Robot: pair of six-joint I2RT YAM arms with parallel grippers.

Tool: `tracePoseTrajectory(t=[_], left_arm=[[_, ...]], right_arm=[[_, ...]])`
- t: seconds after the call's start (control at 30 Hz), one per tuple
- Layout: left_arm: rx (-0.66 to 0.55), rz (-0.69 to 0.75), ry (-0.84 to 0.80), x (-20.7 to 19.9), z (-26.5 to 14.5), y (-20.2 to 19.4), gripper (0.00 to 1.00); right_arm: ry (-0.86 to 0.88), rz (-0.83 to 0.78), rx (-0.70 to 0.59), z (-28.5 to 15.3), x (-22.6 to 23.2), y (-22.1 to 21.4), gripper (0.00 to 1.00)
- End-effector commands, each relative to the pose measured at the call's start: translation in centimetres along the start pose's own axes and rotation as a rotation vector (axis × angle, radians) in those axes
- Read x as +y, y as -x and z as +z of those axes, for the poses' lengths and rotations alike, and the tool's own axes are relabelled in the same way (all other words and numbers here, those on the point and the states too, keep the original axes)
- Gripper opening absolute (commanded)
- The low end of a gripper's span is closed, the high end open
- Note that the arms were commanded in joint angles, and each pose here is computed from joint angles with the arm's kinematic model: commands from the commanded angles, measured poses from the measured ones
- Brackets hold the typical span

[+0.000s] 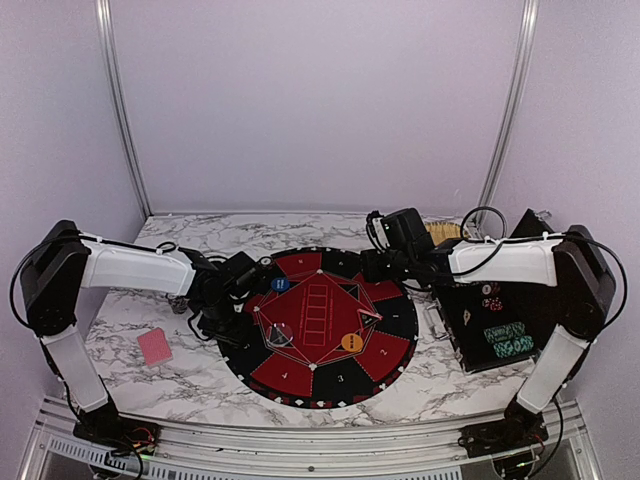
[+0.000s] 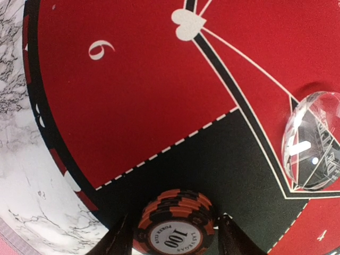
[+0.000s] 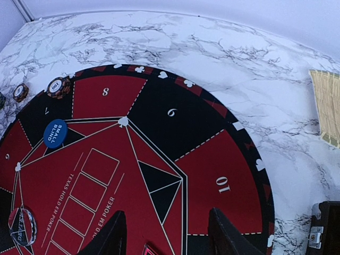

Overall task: Distribute texas hold em gaming equipment
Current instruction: Place the pile of poker chips at the dealer area.

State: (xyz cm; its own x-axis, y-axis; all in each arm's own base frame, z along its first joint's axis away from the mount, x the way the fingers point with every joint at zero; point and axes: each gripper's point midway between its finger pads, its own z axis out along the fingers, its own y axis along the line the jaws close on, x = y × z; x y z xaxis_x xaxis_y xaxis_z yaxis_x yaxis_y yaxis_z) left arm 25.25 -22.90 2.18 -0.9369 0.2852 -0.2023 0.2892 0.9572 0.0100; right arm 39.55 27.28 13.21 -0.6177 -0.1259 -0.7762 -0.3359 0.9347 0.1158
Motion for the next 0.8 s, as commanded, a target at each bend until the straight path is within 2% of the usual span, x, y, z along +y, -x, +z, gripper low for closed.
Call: tracePoseTrajectory(t=[0.0, 0.2, 0.4, 0.57, 0.77], left_arm=[[-0.020, 0.012, -0.025, -0.7, -0.7, 0.6, 0.58], [-0.051, 0.024, -0.052, -1.4, -2.6, 2.0, 0.65], [-0.130, 0.010, -0.033, -0.7, -5.8, 5.2, 0.69], [-0.167, -0.038, -0.012, 1.8, -6.9, 8.9, 0.69], [-0.169, -0.101, 0.025, 6.2, -6.0, 13.8, 0.69]], right_arm=[[-0.002, 0.016, -0.016, 0.0, -0.1, 1.2, 0.51], [-0.012, 0.016, -0.013, -0.1, -0.3, 1.1, 0.51], [-0.012, 0.010, -0.023, -0.4, -0.3, 1.5, 0.51], [-0.004, 0.006, -0.031, -0.7, -0.1, 1.9, 0.51], [0.016, 0.002, -0.034, -0.8, 0.2, 2.0, 0.51]])
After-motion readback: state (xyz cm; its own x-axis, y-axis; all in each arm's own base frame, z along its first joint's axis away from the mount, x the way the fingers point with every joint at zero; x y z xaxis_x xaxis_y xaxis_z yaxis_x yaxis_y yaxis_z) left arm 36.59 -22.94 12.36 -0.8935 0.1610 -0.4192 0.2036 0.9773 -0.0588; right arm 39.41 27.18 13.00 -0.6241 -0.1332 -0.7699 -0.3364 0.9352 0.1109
